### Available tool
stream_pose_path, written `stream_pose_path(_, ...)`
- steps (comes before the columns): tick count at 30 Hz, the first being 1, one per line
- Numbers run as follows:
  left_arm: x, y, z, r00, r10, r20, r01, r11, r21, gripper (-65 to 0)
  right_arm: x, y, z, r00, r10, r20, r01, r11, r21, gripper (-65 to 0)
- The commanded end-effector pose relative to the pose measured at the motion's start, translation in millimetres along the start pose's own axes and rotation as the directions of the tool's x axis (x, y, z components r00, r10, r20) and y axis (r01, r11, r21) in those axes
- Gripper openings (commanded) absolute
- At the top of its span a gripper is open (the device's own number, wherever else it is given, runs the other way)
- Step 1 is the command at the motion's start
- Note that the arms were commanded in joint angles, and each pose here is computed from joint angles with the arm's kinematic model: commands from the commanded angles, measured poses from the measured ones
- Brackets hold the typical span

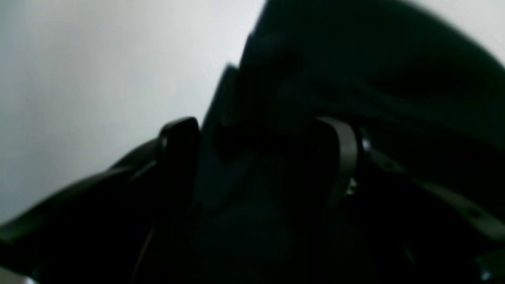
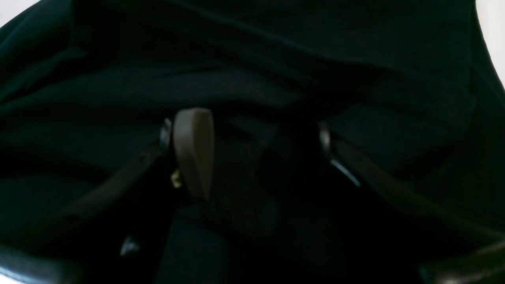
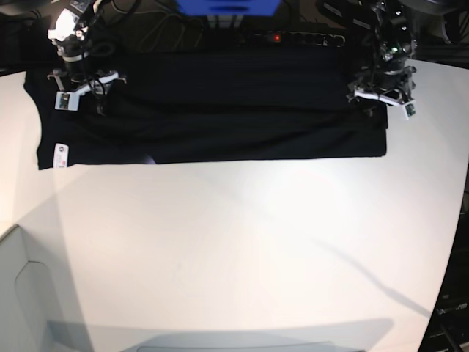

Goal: Fold the T-shirt properly
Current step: 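Grasp the folded edges with both grippers and tuck them inward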

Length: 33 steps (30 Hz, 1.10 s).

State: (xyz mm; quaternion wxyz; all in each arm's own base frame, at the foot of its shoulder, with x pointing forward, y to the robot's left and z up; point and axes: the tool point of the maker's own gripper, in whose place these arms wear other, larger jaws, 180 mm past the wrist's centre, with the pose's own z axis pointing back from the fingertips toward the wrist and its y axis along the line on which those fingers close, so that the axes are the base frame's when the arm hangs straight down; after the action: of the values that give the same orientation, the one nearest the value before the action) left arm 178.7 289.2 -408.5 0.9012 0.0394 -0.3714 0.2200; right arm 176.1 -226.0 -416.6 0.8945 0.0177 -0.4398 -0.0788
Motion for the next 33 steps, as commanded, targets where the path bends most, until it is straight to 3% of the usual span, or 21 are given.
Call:
stream_pose_path(1,6.7,0.6,1.4,1.0,-0.007,0.02,0.007,1.0,-0.001,-22.8,4.3,-2.0,2.2,1.0,0.005,0.016,-0.005,1.0,-0.002,-31.7)
stream_pose_path(9,-4.4,6.0,-6.4,1.0,0.009,-0.013,-0.009,1.0,0.012,-25.0,6.3,-6.5,2.2,1.0,0.02,0.014,-0.02,1.0,-0.006,-31.7)
stream_pose_path(18,-16.2,6.1,-17.1,0.998,0.05,-0.044,-0.049,0.999,0.02,-65.0,9.6,-14.2,2.6,0.999,0.041,0.014,-0.041,0.999,-0.015,-31.7)
stream_pose_path(22,-8.8,3.3,-18.7,0.998,0.057,-0.025,-0.056,0.998,0.015,-65.0,12.4,-17.8,-2.0,0.999,0.046,0.017,-0.046,0.999,-0.014,-31.7)
stream_pose_path(31,70.9,-39.7,27.1,0.977,-0.008,0.212,0.027,0.996,-0.085,-65.0,6.2,-28.8,-18.8,1.0,0.027,-0.004,-0.027,1.0,-0.01,-31.7)
stream_pose_path(33,79.7,-52.7,36.8,0.969,0.021,0.247,0.008,0.993,-0.116,-65.0,8.7,-26.6,-19.2,0.999,0.033,0.0,-0.033,0.999,-0.005,-31.7)
